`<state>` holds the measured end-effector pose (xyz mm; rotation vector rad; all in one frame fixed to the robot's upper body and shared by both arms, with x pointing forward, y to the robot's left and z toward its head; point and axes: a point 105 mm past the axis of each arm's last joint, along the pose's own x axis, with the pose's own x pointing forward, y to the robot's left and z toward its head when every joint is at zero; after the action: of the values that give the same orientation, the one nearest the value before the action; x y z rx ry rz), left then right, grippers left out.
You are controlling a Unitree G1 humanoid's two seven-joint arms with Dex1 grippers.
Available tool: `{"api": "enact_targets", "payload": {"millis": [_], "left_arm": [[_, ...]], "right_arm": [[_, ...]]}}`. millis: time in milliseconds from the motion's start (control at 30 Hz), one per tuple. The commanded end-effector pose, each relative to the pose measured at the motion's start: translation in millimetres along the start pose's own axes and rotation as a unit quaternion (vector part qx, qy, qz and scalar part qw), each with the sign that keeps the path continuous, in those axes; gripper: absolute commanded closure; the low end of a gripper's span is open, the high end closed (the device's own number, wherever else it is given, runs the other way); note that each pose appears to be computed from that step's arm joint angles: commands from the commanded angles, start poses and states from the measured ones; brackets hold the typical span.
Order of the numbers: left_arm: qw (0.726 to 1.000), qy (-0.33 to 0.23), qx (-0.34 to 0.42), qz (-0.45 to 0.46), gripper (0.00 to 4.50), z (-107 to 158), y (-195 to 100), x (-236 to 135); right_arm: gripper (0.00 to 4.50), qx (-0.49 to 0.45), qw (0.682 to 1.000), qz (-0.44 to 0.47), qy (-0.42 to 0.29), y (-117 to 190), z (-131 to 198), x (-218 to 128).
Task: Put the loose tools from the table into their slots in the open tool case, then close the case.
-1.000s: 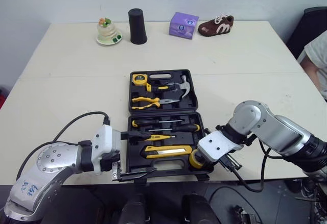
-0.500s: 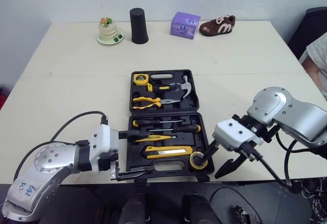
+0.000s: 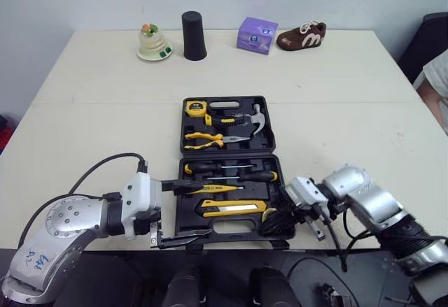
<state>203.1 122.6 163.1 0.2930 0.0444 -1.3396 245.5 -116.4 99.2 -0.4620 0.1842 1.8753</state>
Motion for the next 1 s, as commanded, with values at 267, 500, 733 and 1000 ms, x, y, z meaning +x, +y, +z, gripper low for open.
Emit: {"api": "enact_targets", "payload": {"millis": [267, 500, 733, 1000], "left_arm": [[1.000, 0.004, 0.014, 0.001, 0.00, 5, -2, -13], [0.993, -0.027, -0.021, 0.109, 0.00, 6, 12, -40], [0.955, 0.014, -0.056, 0.292, 0.00, -18, 52, -103], [0.931, 0.063, -0.095, 0.347, 2.57, -57, 99, -95]], "right_arm": [[4.48, 0.065, 0.997, -0.045, -0.017, -5, -20, -2], [4.48, 0.068, 0.988, -0.095, -0.101, -12, 50, -34], [4.48, 0.139, 0.954, -0.247, -0.100, -41, 40, -88], [4.50, 0.131, 0.918, -0.369, 0.060, -89, -34, -105]]}}
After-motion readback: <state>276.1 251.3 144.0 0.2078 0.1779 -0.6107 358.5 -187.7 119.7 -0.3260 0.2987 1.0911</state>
